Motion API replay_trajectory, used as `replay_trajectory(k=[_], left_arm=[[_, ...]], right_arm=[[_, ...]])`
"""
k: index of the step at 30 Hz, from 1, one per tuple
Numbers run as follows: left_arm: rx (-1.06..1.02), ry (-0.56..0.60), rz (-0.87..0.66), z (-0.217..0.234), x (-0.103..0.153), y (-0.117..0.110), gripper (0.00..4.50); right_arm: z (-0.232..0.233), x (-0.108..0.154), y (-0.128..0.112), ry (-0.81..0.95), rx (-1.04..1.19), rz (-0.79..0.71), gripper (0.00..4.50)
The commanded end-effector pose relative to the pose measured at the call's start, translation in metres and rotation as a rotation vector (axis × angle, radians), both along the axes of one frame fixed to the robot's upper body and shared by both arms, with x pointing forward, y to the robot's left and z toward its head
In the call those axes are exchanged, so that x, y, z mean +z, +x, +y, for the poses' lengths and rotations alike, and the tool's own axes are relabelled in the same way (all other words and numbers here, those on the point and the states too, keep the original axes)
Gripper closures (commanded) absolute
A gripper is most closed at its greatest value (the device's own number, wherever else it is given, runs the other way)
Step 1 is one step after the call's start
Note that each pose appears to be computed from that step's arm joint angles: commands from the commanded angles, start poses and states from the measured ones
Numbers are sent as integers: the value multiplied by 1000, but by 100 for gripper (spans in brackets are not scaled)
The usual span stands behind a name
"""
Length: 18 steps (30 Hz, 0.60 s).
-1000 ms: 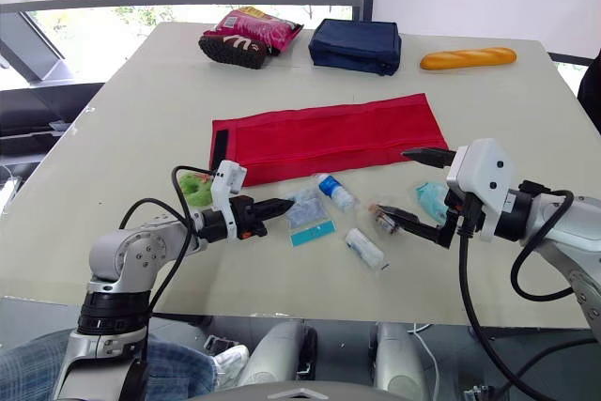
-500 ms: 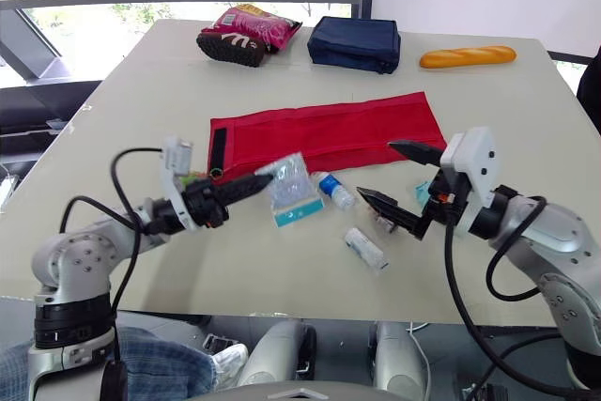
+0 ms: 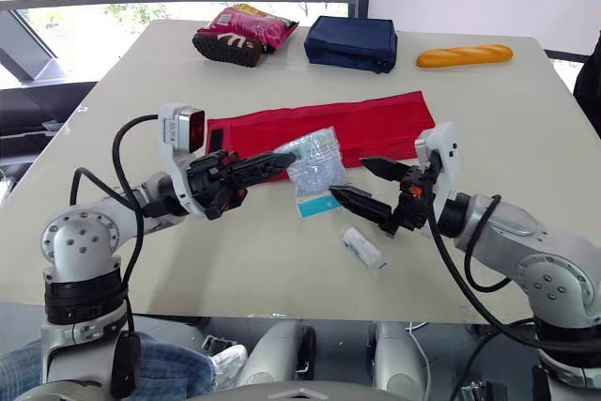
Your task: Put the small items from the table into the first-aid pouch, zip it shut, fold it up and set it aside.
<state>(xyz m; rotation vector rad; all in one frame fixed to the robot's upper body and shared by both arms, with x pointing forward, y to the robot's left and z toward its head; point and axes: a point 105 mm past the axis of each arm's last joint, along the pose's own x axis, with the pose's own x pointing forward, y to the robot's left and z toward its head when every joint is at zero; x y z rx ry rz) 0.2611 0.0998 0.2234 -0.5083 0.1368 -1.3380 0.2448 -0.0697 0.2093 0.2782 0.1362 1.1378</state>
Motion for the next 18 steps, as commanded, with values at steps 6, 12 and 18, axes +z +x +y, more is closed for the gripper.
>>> replay_trajectory(k=[6, 12, 18], left_arm=[[10, -2, -32, -6, 4, 4, 450], [44, 6, -22, -2, 0, 9, 450], [170, 75, -24, 9, -12, 26, 450]], right_arm=[[14, 16, -10, 63, 60, 7, 209], [14, 18, -11, 57, 59, 13, 441], [8, 15, -5, 38, 16, 19, 441]])
